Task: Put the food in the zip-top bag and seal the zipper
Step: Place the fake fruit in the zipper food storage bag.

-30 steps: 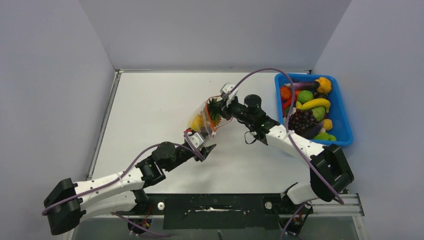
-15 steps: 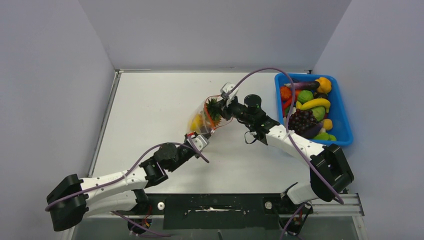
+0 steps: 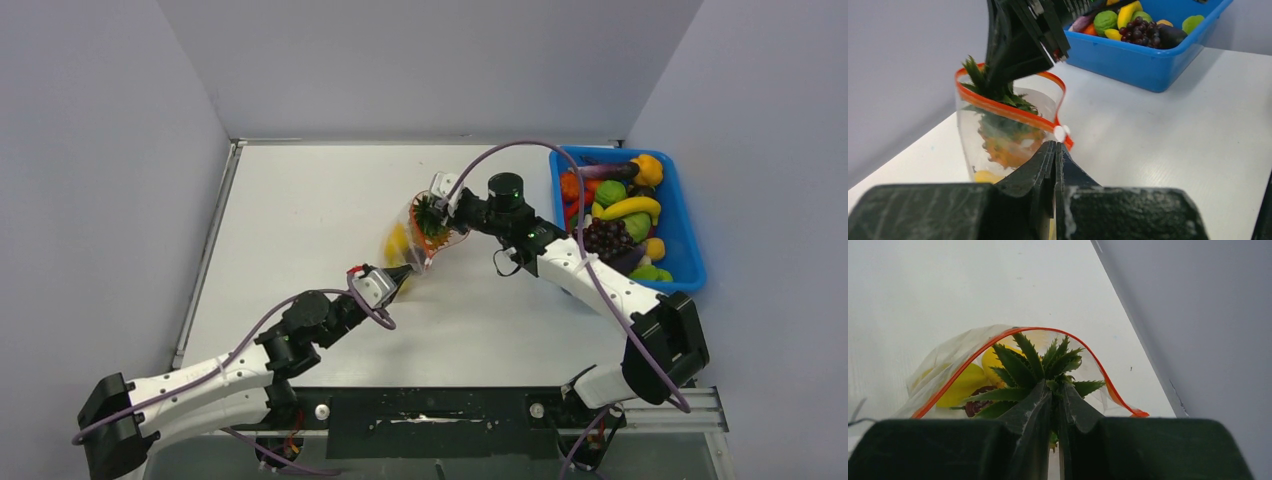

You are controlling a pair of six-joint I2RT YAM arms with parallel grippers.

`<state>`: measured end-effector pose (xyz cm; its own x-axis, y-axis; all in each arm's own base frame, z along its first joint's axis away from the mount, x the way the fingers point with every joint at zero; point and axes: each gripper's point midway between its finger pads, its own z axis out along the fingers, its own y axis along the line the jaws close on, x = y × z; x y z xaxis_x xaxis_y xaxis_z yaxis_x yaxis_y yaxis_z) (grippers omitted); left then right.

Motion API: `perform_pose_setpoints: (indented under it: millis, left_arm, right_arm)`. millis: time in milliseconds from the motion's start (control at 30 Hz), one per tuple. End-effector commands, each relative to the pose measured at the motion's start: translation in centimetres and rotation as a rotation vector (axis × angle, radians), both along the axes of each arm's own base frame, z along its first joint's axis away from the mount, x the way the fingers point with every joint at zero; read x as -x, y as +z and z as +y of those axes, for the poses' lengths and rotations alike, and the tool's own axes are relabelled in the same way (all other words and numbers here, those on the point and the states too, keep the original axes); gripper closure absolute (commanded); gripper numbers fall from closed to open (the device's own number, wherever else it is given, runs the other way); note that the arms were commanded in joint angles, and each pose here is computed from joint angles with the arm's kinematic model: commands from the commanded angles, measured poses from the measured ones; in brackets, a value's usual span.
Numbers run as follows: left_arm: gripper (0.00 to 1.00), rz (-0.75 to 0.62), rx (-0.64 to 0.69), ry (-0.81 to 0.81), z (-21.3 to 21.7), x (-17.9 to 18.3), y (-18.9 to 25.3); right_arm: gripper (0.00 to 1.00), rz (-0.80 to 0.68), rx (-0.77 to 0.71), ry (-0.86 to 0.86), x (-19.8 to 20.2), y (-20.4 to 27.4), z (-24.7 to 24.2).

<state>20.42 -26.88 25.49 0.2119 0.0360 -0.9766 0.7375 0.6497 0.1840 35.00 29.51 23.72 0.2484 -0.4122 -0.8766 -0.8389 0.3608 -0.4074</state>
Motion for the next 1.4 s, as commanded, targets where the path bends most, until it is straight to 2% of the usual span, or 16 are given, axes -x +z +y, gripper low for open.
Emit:
perform_pose_setpoints:
  millis: [0,100,200,433,700,767,833,867,933,967,1067,1200,1367]
  left_arm:
    - [0.98,0.001,0.020,-0.070,-1.3,0.8,0.9]
    - [0.73,-0.006,0.031,-0.056,-1.6,0.3,0.2]
    - [0.63,-0.015,0.032,-0.022,-1.9,-0.5,-0.4]
    - [0.55,-0.083,-0.005,0.053,-2.3,-2.4,-1.1]
    - [0.55,-0.124,-0.012,0.139,-2.4,-4.2,-1.6]
    - [0.55,-0.141,-0.008,0.151,-2.3,-4.5,-1.4]
    - [0.60,-0.159,-0.014,0.149,-2.5,-4.6,-1.2]
    - [0.67,-0.166,-0.019,0.149,-2.6,-4.7,-1.1]
    - [0.90,-0.172,-0.026,0.150,-2.7,-4.7,-1.1]
    - [0.98,-0.171,-0.023,0.152,-2.5,-4.7,-1.0]
    - [1.00,-0.155,-0.013,0.142,-1.9,-4.2,-0.9]
    - [1.00,-0.121,0.016,0.105,-1.1,-3.0,-0.3]
    - [1.00,-0.100,0.093,0.056,-0.5,-2.2,1.5]
  right_arm:
    - [0.91,-0.093,-0.081,-0.031,-0.6,4.7,-0.1]
    - [0.92,-0.056,-0.180,-0.092,-0.9,4.7,0.2]
    - [0.92,-0.001,-0.232,-0.142,-1.3,3.9,0.3]
    - [0.92,0.065,-0.300,-0.194,-1.7,3.6,0.4]
    - [0.92,0.099,-0.320,-0.188,-1.5,3.2,0.7]
    - [0.92,0.102,-0.317,-0.186,-1.4,3.0,0.6]
    - [0.92,0.103,-0.316,-0.183,-1.3,2.9,0.6]
    - [0.92,0.103,-0.315,-0.181,-1.2,2.9,0.6]
    - [0.92,0.105,-0.309,-0.177,-1.1,2.9,0.6]
    - [0.92,0.104,-0.306,-0.181,-1.2,2.9,0.4]
    - [0.93,0.073,-0.251,-0.112,-0.4,3.1,0.3]
    - [0.91,-0.052,-0.017,0.110,2.2,2.6,0.2]
    - [0.91,-0.143,0.117,0.162,2.7,3.0,-0.8]
